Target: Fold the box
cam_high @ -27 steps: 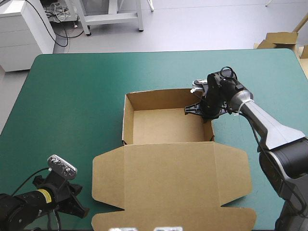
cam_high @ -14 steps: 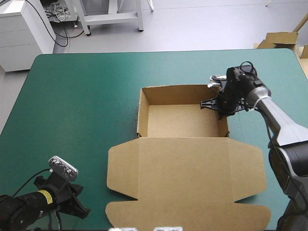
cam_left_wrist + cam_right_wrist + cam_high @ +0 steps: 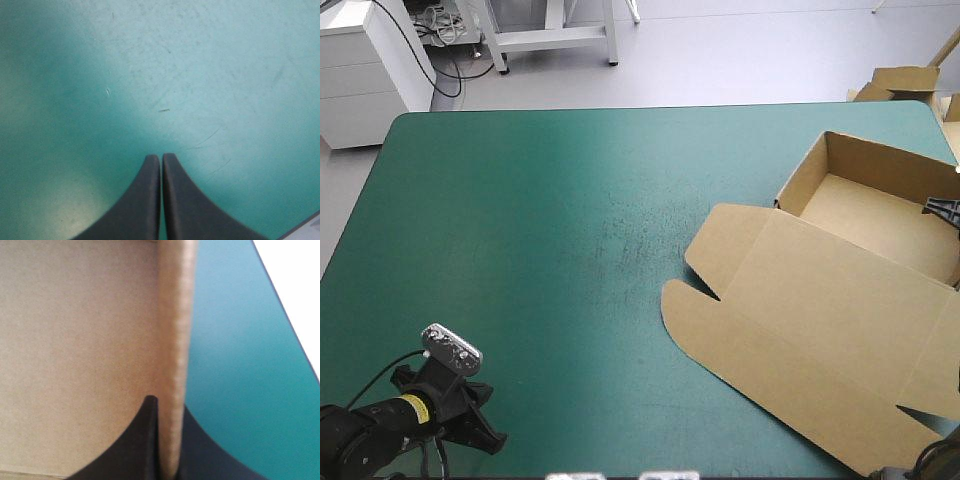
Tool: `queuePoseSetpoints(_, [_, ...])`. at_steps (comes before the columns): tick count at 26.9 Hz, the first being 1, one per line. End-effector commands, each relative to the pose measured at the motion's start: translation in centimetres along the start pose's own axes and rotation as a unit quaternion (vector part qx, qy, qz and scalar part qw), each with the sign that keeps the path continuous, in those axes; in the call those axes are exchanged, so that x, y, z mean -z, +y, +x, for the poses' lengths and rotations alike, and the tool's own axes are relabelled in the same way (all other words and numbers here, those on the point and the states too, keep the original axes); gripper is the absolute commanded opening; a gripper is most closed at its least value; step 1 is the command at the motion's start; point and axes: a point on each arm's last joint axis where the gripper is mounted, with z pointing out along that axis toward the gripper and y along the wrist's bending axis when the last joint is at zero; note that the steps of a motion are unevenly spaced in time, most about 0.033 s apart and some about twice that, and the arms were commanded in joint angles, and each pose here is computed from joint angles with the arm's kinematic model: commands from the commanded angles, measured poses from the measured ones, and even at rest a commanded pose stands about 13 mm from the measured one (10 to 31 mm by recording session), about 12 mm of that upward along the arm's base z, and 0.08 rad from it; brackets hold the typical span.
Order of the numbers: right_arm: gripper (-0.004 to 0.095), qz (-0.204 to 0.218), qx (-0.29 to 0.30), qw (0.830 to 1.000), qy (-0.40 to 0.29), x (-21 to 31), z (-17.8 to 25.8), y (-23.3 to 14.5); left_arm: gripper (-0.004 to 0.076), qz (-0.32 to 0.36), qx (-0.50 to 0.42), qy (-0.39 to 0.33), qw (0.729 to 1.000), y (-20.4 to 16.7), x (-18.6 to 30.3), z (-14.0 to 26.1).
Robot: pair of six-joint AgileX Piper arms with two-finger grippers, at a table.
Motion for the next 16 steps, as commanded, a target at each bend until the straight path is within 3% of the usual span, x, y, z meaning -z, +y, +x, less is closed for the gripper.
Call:
queuePoseSetpoints(1, [-0.0021,0.031,-0.018,0.998,-0.045,2.88,-0.03,-3.12,-0.0008,0.001,-0.003,-0.034,0.999,-0.03,0.56,-0.98])
queuePoseSetpoints(6, [0.0004,0.039,-0.036,0.998,-0.044,2.83,0.02,-4.02,-0.0008,0.001,-0.003,-0.034,0.999,-0.03,0.56,-0.98])
queuePoseSetpoints(12, [0.0194,0.039,-0.036,0.998,-0.044,2.83,0.02,-4.02,-0.0008,0.001,-0.003,-0.034,0.999,-0.03,0.56,-0.98])
queuePoseSetpoints(16, [0.0219,0.038,-0.036,0.998,-0.044,2.82,0.02,-4.00,-0.0008,0.001,-0.003,-0.034,0.999,-0.03,0.56,-0.98])
